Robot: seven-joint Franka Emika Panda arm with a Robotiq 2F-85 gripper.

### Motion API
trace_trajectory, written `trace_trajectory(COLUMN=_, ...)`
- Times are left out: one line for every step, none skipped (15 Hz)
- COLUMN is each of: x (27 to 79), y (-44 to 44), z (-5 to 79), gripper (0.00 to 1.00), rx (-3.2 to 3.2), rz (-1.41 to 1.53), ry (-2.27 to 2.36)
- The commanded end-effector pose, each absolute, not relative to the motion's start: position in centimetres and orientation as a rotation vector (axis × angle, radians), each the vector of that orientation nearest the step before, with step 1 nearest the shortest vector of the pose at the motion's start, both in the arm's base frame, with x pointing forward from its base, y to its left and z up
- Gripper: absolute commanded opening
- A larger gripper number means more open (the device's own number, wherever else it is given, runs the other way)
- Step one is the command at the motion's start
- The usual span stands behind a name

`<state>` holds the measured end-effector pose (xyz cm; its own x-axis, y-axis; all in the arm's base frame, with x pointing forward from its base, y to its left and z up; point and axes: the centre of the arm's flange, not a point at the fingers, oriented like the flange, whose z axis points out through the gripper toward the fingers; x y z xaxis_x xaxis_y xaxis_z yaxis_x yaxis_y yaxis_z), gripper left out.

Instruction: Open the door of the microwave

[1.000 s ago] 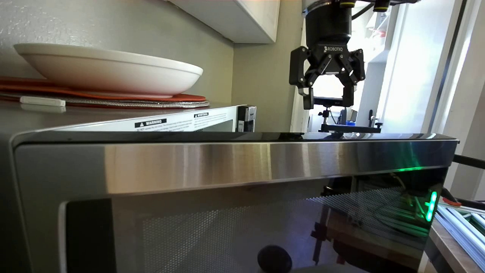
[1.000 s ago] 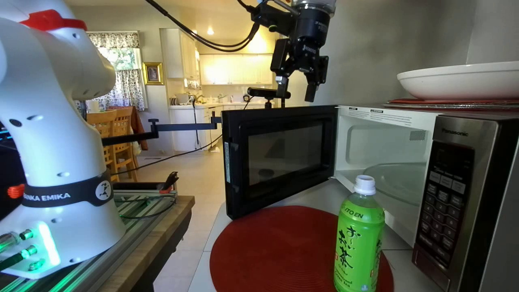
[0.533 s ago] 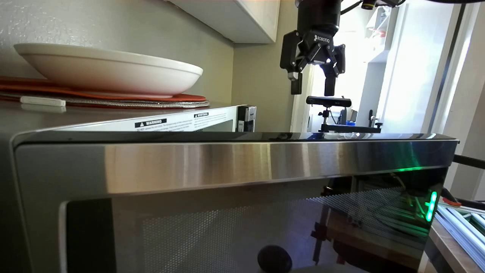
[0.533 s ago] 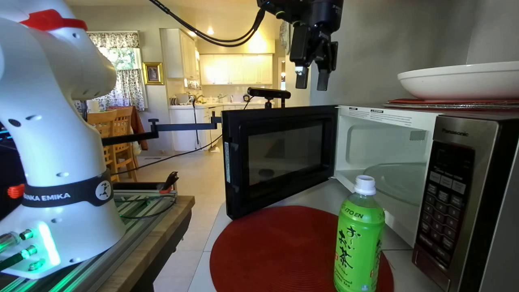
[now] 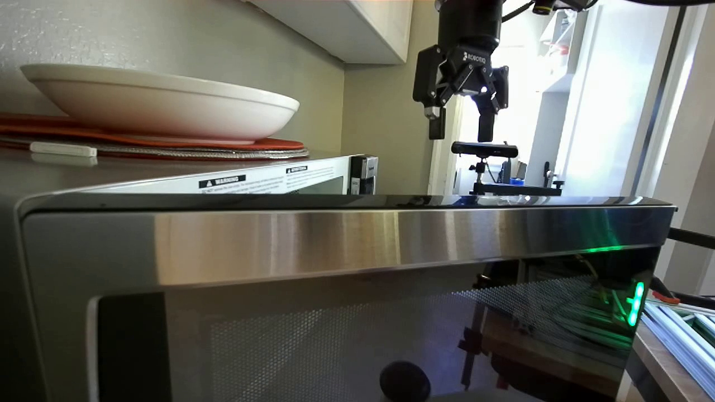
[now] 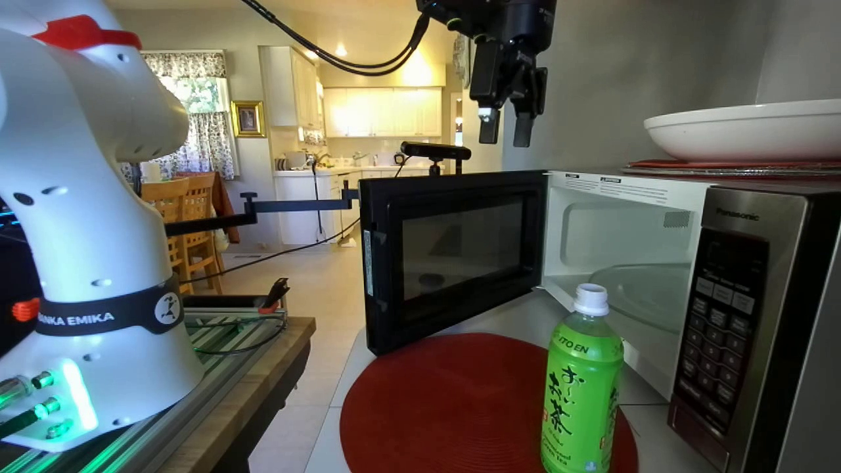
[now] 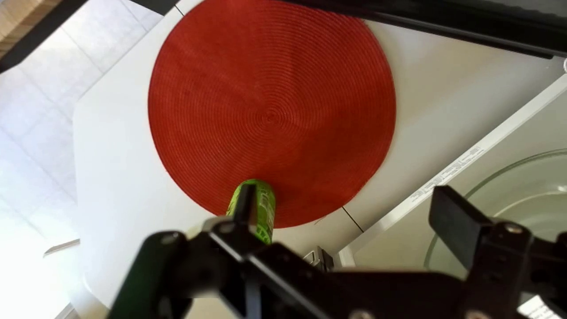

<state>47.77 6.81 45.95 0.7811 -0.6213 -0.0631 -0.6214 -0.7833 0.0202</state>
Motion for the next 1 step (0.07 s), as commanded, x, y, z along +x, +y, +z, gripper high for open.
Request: trace_trajectory(x=47.77, y=6.81, z=45.95, gripper=1.0, rx=-2.963, rz=0.104, ry=1.034)
